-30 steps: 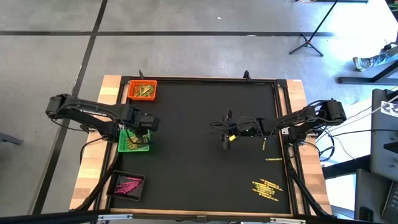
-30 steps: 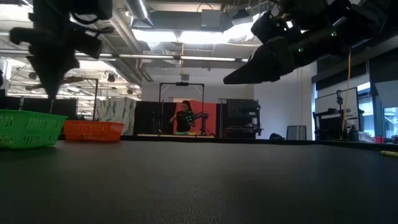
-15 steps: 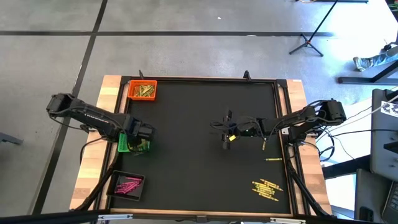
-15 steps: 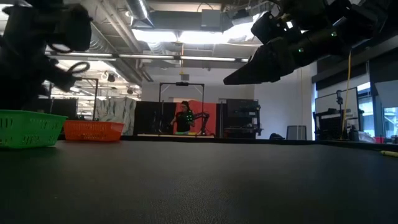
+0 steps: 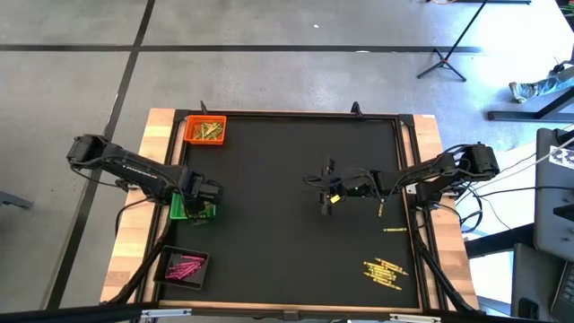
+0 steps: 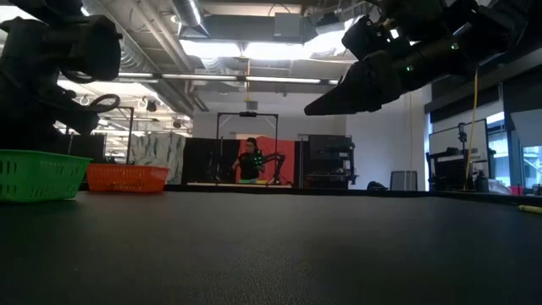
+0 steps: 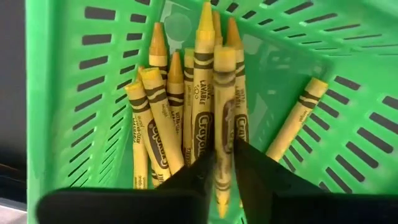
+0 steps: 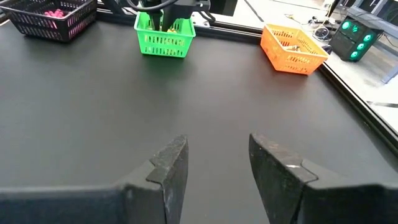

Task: Sort crayons
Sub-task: Put the yellow crayon into the green bin, then put the green crayon into the orange bin

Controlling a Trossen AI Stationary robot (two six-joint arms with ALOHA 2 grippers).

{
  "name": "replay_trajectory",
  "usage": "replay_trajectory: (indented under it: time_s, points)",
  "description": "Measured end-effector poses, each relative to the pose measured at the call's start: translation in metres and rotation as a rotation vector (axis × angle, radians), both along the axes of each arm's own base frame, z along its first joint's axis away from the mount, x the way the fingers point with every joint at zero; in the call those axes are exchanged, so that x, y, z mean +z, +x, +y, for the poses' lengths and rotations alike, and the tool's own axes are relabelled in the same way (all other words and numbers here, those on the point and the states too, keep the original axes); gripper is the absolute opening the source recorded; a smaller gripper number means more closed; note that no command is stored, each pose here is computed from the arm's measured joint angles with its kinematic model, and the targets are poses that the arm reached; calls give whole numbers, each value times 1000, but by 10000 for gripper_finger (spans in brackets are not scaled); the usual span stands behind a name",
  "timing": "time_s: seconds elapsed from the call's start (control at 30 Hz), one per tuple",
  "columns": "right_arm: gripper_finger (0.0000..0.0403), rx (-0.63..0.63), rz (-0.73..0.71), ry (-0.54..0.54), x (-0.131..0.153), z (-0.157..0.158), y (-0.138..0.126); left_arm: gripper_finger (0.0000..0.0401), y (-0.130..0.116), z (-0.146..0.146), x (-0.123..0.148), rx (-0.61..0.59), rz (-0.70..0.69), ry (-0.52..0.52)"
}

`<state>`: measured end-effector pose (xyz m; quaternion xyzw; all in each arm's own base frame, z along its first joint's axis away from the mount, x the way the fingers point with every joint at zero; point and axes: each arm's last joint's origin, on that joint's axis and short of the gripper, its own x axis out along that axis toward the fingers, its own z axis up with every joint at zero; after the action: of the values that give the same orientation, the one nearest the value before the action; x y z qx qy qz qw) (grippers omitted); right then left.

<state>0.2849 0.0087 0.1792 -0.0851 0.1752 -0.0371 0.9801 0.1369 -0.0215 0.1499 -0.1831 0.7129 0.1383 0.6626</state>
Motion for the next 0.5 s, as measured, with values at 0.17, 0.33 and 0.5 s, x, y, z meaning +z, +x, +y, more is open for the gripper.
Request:
replay_trajectory:
  time_s: [0.17,0.33,0.5]
  points:
    - [168,0,0,0,0,0,0,87,0,0,6,17,35,-67]
    - [168,0,1,-1,0,0,0,92,10,0,29,4,-40,-38]
    - [168,0,0,1,0,0,0,92,28,1,57,-44,-216,52]
